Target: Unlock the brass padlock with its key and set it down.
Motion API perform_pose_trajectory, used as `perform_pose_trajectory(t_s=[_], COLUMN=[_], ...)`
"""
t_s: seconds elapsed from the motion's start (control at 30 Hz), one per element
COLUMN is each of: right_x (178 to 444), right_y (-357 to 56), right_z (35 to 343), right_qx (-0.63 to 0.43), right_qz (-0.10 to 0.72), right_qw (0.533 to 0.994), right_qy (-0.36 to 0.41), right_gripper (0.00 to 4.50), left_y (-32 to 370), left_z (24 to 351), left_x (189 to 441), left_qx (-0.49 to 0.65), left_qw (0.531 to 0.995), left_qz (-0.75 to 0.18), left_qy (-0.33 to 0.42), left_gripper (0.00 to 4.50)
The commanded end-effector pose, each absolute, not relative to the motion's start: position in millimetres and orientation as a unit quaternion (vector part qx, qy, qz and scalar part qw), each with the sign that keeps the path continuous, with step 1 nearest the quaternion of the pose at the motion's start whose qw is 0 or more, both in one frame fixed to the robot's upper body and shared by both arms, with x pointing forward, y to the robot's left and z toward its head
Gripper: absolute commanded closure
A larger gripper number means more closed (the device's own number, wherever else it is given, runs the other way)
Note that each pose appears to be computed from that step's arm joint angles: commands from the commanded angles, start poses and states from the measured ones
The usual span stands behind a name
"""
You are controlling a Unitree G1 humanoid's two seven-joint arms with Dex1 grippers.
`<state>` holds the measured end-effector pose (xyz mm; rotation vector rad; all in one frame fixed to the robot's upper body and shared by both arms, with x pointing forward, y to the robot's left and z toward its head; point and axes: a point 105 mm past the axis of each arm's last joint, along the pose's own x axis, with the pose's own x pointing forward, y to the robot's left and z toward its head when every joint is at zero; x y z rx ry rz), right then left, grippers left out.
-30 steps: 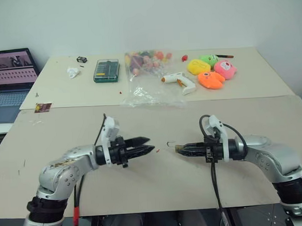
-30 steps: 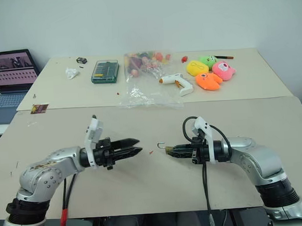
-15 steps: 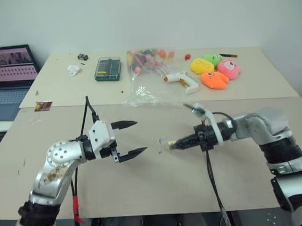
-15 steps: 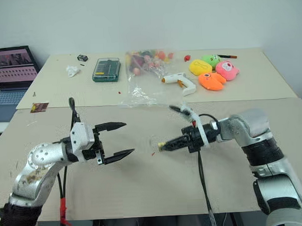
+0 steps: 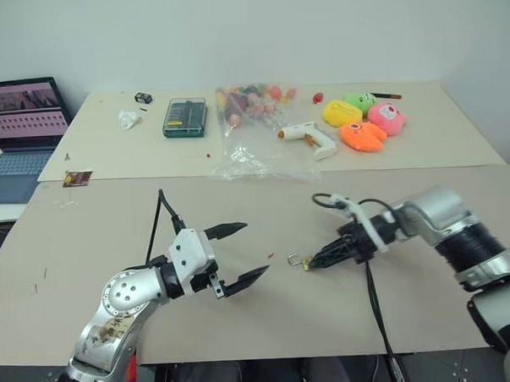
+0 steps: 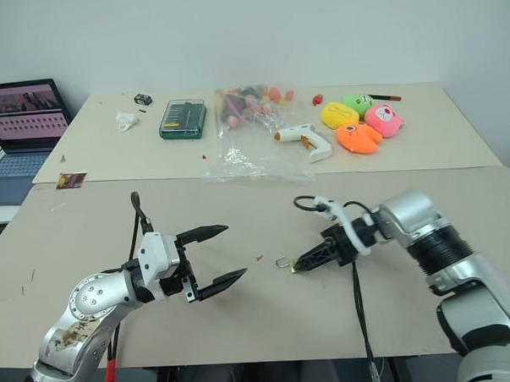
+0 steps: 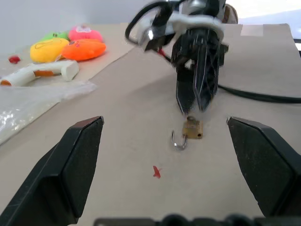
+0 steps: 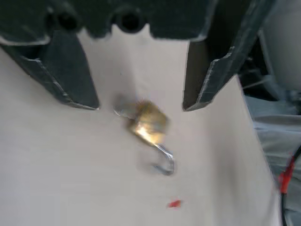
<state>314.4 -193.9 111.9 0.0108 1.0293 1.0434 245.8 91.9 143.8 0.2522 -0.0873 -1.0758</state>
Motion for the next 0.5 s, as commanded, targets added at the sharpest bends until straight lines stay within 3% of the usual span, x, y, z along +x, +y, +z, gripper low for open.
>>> perform_pose_trajectory(t_s=[0.03, 0.1, 0.23, 0.37, 0.5], right_x=[321, 319, 313, 289, 273], right_y=[-241, -249, -247, -194, -173], right_z=[135, 143, 151, 189, 198], right_qx=[-0.033, -0.071, -0.268, -0.241, -0.212], right_qz=[0.452, 0.465, 0.499, 0.565, 0.581], right_qw=[0.781, 0.788, 0.767, 0.769, 0.773], right_qy=[0.429, 0.398, 0.3, 0.176, 0.142], right_gripper=[0.07, 0.07, 0.07, 0.07, 0.07], left_y=[97, 97, 109, 128, 129], left_z=[146, 149, 151, 180, 190], left_x=[257, 261, 270, 293, 291], left_qx=[0.1, 0.111, 0.173, 0.192, 0.192], left_qw=[0.861, 0.857, 0.837, 0.837, 0.827], left_qz=[-0.498, -0.502, -0.52, -0.512, -0.528], left_qy=[-0.023, -0.026, -0.004, -0.009, -0.01], left_gripper=[0.0, 0.0, 0.0, 0.0, 0.0])
